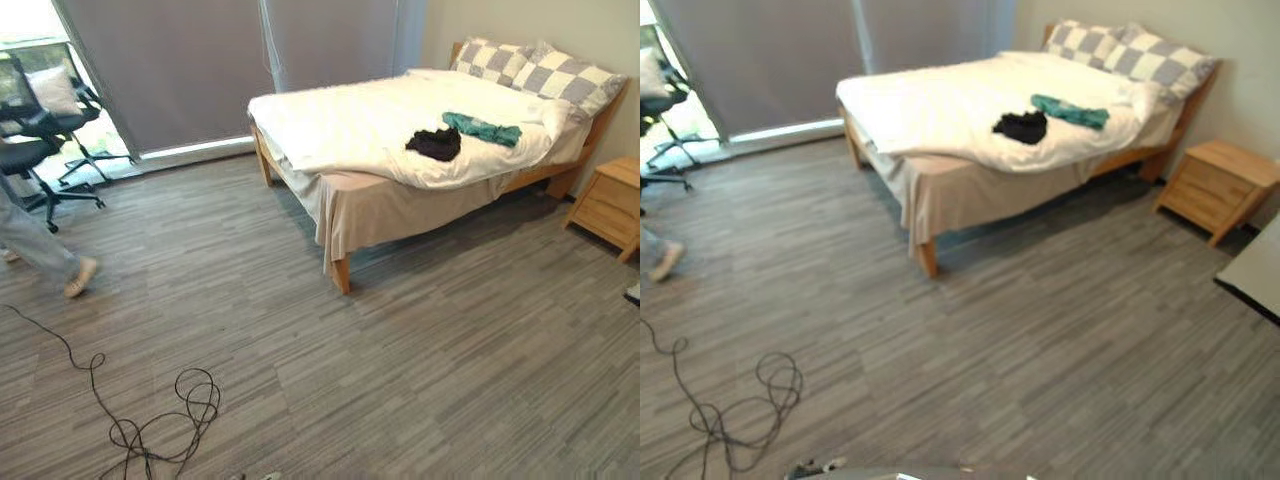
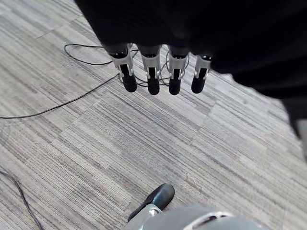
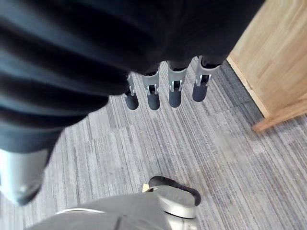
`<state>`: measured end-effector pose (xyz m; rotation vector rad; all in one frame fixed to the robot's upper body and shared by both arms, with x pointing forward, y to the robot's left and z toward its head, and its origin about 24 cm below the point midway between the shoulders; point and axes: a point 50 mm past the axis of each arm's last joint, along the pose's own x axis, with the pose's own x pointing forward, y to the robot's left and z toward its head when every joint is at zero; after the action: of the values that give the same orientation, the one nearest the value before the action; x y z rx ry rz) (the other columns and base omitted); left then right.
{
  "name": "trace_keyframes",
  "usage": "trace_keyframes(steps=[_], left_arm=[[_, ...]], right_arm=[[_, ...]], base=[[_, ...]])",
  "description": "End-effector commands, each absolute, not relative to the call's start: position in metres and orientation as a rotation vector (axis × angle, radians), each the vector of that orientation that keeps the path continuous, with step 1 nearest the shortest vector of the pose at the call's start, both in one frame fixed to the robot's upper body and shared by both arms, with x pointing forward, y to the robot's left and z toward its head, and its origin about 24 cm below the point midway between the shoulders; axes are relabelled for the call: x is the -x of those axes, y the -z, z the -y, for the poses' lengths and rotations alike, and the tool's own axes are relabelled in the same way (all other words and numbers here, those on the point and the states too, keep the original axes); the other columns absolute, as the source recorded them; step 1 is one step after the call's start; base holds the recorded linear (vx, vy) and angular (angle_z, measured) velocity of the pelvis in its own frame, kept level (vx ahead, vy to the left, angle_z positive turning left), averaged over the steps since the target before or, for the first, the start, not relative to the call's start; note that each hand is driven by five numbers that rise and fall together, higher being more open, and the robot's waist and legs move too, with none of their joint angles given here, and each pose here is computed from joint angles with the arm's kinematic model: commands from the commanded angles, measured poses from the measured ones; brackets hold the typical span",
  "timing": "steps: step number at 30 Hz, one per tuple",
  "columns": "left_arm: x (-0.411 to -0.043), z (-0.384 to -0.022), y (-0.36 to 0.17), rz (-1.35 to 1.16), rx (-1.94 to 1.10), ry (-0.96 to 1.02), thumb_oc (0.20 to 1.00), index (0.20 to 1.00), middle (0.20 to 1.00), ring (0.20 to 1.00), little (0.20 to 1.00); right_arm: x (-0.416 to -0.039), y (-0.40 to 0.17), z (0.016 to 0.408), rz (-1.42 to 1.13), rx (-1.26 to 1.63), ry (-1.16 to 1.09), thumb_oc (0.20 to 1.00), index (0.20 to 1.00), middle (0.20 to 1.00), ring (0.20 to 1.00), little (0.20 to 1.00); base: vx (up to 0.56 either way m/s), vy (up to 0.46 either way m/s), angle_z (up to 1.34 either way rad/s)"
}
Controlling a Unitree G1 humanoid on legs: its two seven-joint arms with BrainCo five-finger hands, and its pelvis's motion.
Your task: Tidy up the quilt and then pick up the clothes from the bed and put them into the laundry hamper.
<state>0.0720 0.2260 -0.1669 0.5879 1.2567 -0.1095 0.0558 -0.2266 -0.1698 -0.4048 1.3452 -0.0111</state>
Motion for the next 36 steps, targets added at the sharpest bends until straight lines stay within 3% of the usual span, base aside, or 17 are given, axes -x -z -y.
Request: trace_keyframes(steps=[1, 6, 14, 23, 27, 32, 36], left_arm=[[-0.112, -0.229, 0.157, -1.138, -0.648, 0.105, 1.0, 1.0, 1.0, 1.0, 1.0], [-0.114, -0.23, 0.157, -1.14, -0.68, 0.131, 1.0, 1.0, 1.0, 1.0, 1.0], [-0.124, -0.238, 0.152, -1.127, -0.636, 0.041, 1.0, 1.0, 1.0, 1.0, 1.0], [-0.123, -0.24, 0.152, -1.123, -0.74, 0.121, 1.0, 1.0, 1.0, 1.0, 1.0], [-0.123, -0.241, 0.152, -1.126, -0.631, 0.035, 1.0, 1.0, 1.0, 1.0, 1.0], [-0.157, -0.24, 0.138, -1.0, -0.603, -0.017, 1.0, 1.0, 1.0, 1.0, 1.0], [-0.153, -0.234, 0.141, -1.003, -0.596, -0.009, 1.0, 1.0, 1.0, 1.0, 1.0]], right_arm=[[-0.078, 0.165, 0.234, -1.299, 0.435, 0.033, 1.0, 1.0, 1.0, 1.0, 1.0], [-0.077, 0.166, 0.233, -1.309, 0.41, 0.044, 1.0, 1.0, 1.0, 1.0, 1.0], [-0.109, 0.156, 0.24, -1.195, 0.328, 0.154, 1.0, 1.0, 1.0, 1.0, 1.0], [-0.072, 0.164, 0.245, -1.307, 0.333, 0.163, 1.0, 1.0, 1.0, 1.0, 1.0], [-0.059, 0.163, 0.255, -1.355, 0.393, 0.138, 1.0, 1.0, 1.0, 1.0, 1.0], [-0.095, 0.149, 0.278, -1.258, 0.516, 0.156, 1.0, 1.0, 1.0, 1.0, 1.0], [-0.105, 0.144, 0.282, -1.22, 0.535, 0.16, 1.0, 1.0, 1.0, 1.0, 1.0]], base=[[0.05, 0.044, -0.08], [0.06, 0.049, -0.02], [0.09, 0.057, -0.25], [0.48, -0.13, 0.17], [0.61, -0.316, 0.22], [0.46, -0.334, -0.15], [0.57, 0.031, -0.12]])
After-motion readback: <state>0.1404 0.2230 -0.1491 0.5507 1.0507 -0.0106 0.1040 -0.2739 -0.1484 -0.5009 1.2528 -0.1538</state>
